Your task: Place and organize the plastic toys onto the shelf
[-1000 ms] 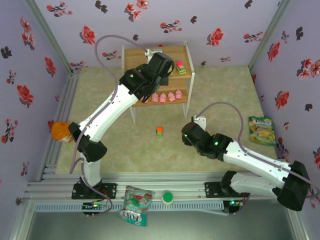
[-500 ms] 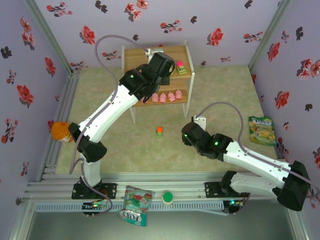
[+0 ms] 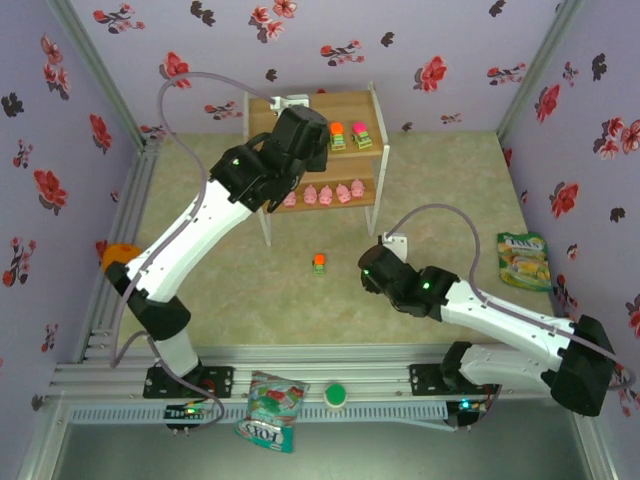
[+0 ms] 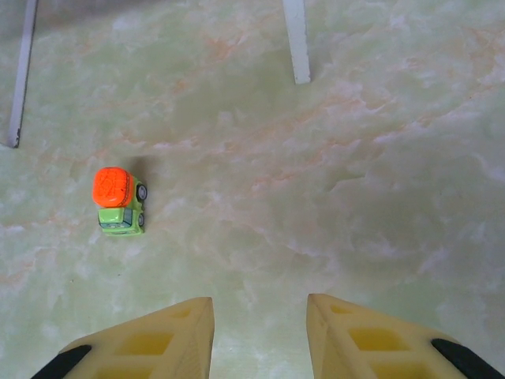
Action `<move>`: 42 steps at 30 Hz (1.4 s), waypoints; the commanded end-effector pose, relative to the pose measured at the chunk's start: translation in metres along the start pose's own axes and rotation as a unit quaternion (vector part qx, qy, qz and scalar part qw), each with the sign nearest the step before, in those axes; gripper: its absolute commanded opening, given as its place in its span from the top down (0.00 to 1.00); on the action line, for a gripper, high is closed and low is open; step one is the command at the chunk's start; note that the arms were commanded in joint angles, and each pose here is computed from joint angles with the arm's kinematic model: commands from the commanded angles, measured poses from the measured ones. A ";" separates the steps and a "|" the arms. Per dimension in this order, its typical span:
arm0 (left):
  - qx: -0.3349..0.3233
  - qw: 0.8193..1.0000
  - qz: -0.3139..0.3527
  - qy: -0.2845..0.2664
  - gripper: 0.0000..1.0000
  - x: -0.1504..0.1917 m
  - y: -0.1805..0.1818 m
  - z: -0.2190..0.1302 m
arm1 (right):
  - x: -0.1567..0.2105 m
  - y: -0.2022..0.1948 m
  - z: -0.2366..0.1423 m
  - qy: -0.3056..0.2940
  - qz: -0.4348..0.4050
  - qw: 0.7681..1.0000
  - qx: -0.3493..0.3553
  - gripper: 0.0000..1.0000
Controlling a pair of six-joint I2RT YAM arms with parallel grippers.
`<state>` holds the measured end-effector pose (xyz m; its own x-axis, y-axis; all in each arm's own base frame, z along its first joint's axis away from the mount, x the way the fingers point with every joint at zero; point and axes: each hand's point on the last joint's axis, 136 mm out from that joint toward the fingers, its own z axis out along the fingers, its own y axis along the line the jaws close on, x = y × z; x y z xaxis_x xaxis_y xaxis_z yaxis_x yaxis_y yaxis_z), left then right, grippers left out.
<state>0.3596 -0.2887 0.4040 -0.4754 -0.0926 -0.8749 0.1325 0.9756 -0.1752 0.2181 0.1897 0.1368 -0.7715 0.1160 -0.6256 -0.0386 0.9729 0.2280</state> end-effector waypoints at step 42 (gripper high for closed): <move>-0.020 0.993 0.103 0.050 0.23 0.188 0.122 -0.030 | 0.001 0.103 0.072 0.045 -0.044 0.998 -0.008 0.42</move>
<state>0.2582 -0.1840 0.2352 -0.5343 0.1720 -0.8276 0.2345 0.9708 0.0504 0.2535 0.2874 0.1001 -0.8265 0.0128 -0.5627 -0.0966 0.9817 0.1643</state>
